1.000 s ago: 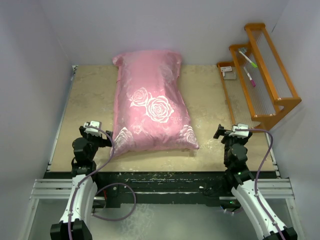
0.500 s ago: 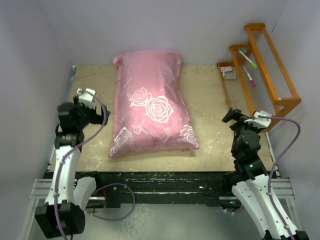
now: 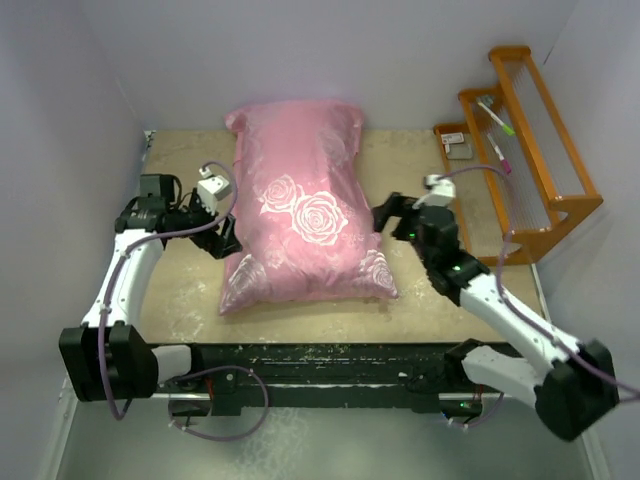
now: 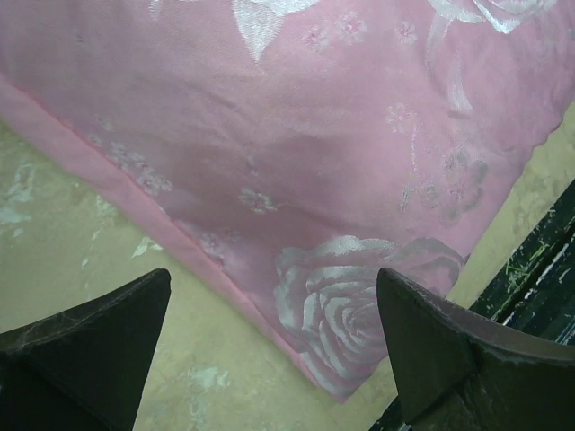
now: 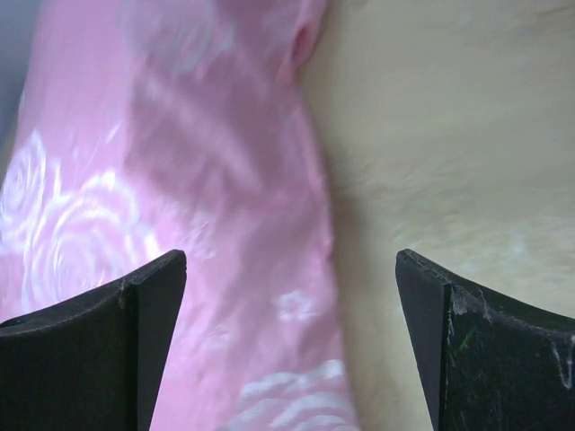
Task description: Remove the pillowcase from the pillow
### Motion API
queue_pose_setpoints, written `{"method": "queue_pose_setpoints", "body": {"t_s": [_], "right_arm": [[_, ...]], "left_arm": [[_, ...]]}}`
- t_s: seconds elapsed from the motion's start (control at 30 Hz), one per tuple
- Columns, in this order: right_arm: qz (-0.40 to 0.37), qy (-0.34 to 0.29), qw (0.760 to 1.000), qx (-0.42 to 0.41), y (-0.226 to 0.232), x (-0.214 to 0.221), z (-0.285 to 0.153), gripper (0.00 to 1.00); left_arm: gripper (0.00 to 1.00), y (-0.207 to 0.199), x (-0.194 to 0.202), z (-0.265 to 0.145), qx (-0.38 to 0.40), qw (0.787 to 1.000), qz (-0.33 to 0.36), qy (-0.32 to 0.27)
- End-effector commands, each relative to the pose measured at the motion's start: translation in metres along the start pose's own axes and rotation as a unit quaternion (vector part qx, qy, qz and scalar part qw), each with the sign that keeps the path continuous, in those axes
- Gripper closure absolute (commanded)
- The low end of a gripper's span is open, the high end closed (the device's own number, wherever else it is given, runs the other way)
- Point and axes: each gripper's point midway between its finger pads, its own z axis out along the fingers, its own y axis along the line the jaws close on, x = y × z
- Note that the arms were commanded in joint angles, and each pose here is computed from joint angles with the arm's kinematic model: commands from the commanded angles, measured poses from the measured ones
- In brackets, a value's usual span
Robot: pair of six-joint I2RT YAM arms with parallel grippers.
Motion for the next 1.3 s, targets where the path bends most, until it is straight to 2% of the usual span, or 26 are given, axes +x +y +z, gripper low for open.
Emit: {"method": "queue_pose_setpoints", "body": {"t_s": [0.0,0.1,0.27,0.37,0.4,0.5,0.57,0.73,0.83,0.9,0.93,1.0,1.03,1.07,1.13,1.2,1.27], "right_arm": [[-0.063,0.026,0.996,-0.064,0.076,0.017,0.015,0.00],[-0.074,0.043,0.994,-0.068,0.098,0.029,0.025,0.00],[-0.124,0.077,0.987,-0.061,0.127,0.056,0.034,0.00],[-0.133,0.099,0.985,-0.046,0.137,0.067,0.044,0.00],[-0.136,0.112,0.984,-0.035,0.134,0.072,0.045,0.00],[-0.149,0.147,0.978,-0.025,0.130,0.087,0.045,0.00],[-0.153,0.148,0.977,-0.012,0.124,0.084,0.043,0.00],[-0.136,0.142,0.981,-0.001,0.118,0.070,0.030,0.00],[-0.136,0.131,0.982,0.005,0.121,0.060,0.035,0.00],[-0.138,0.140,0.980,0.008,0.129,0.059,0.044,0.00],[-0.144,0.151,0.978,0.013,0.132,0.062,0.048,0.00],[-0.143,0.170,0.975,0.029,0.138,0.065,0.056,0.00],[-0.138,0.169,0.975,0.040,0.141,0.060,0.059,0.00],[-0.138,0.162,0.976,0.052,0.140,0.057,0.062,0.00],[-0.126,0.150,0.979,0.050,0.146,0.053,0.065,0.00],[-0.116,0.137,0.983,0.037,0.156,0.052,0.066,0.00],[-0.120,0.133,0.983,0.028,0.169,0.056,0.063,0.00]], "left_arm": [[0.01,-0.009,-0.002,0.019,0.045,0.998,0.032,0.000],[0.00,-0.006,0.007,0.037,0.056,0.998,0.035,0.010],[0.22,-0.017,0.025,0.065,0.103,0.993,0.049,0.039],[0.31,-0.038,0.034,0.073,0.147,0.986,0.059,0.053],[0.36,-0.046,0.037,0.075,0.159,0.983,0.063,0.060],[0.66,-0.074,0.047,0.080,0.195,0.975,0.078,0.070],[0.86,-0.093,0.051,0.081,0.211,0.969,0.109,0.068],[1.00,-0.139,0.049,0.055,0.280,0.938,0.202,0.014],[0.99,-0.162,0.040,0.043,0.306,0.919,0.248,-0.012],[0.92,-0.178,0.033,0.041,0.318,0.912,0.258,-0.015],[0.82,-0.180,0.028,0.040,0.319,0.912,0.256,-0.014],[0.55,-0.179,0.009,0.034,0.309,0.915,0.260,-0.015],[0.48,-0.172,-0.002,0.032,0.292,0.919,0.266,-0.008],[0.46,-0.161,-0.010,0.028,0.272,0.923,0.270,0.000],[0.41,-0.118,-0.037,0.016,0.231,0.939,0.252,-0.024],[0.38,-0.062,-0.064,0.000,0.193,0.959,0.199,-0.068],[0.38,0.003,-0.081,-0.009,0.154,0.976,0.117,-0.104]]}}
